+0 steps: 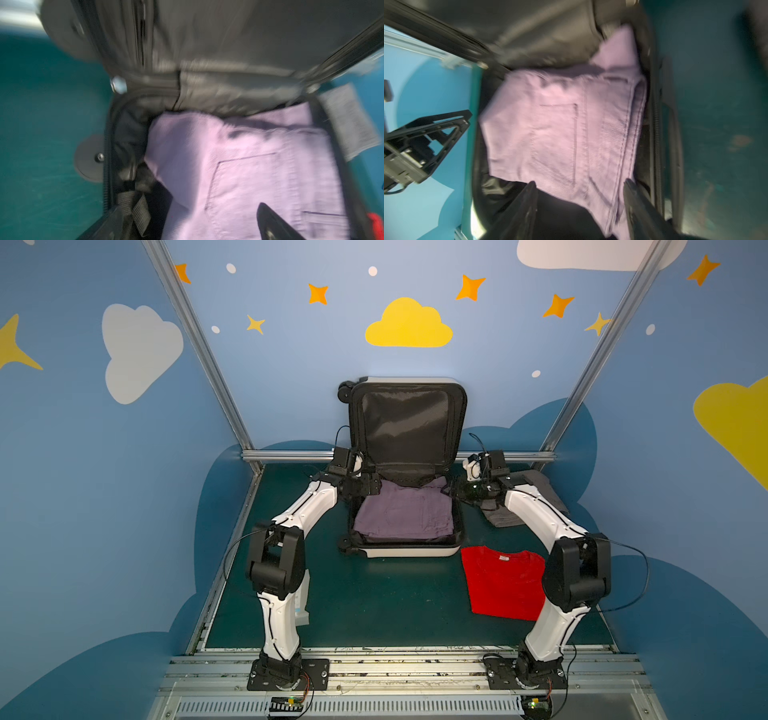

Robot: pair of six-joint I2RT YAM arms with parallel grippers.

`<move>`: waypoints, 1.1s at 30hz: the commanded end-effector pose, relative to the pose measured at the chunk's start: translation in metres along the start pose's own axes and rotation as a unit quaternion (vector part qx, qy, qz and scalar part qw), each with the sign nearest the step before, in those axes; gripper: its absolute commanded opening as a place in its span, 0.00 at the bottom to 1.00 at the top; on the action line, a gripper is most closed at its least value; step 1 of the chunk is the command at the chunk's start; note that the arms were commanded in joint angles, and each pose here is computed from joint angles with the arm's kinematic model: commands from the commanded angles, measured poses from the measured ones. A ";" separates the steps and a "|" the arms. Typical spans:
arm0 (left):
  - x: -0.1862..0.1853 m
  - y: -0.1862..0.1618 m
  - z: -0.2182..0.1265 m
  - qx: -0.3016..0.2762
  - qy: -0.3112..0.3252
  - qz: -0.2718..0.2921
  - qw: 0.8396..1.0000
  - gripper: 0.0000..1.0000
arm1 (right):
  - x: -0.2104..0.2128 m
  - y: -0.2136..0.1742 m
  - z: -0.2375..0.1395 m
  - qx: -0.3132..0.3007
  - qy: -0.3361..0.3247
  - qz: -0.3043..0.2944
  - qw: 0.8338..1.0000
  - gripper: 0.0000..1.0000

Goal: Pack the luggage
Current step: 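Lower the purple jeans flat into the suitcase with both grippers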

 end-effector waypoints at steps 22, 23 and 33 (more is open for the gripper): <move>-0.015 -0.031 0.072 0.053 0.032 -0.032 0.998 0.99 | -0.038 -0.066 0.093 0.136 -0.096 0.064 0.984 0.60; -0.007 -0.038 0.072 0.059 0.048 -0.036 0.996 0.99 | -0.041 -0.068 0.095 0.141 -0.099 0.066 0.983 0.60; 0.004 -0.037 0.071 0.046 0.055 -0.034 0.997 0.99 | -0.043 -0.065 0.099 0.143 -0.089 0.069 0.983 0.61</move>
Point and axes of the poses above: each gripper's point midway between its finger pads, its own z axis out along the fingers, its own x axis along the line the jaws close on, y = z × x, the point moved 3 cm from there along -z, back along the fingers, and after that the axes turned 10 degrees about z, right-handed, at the moved point
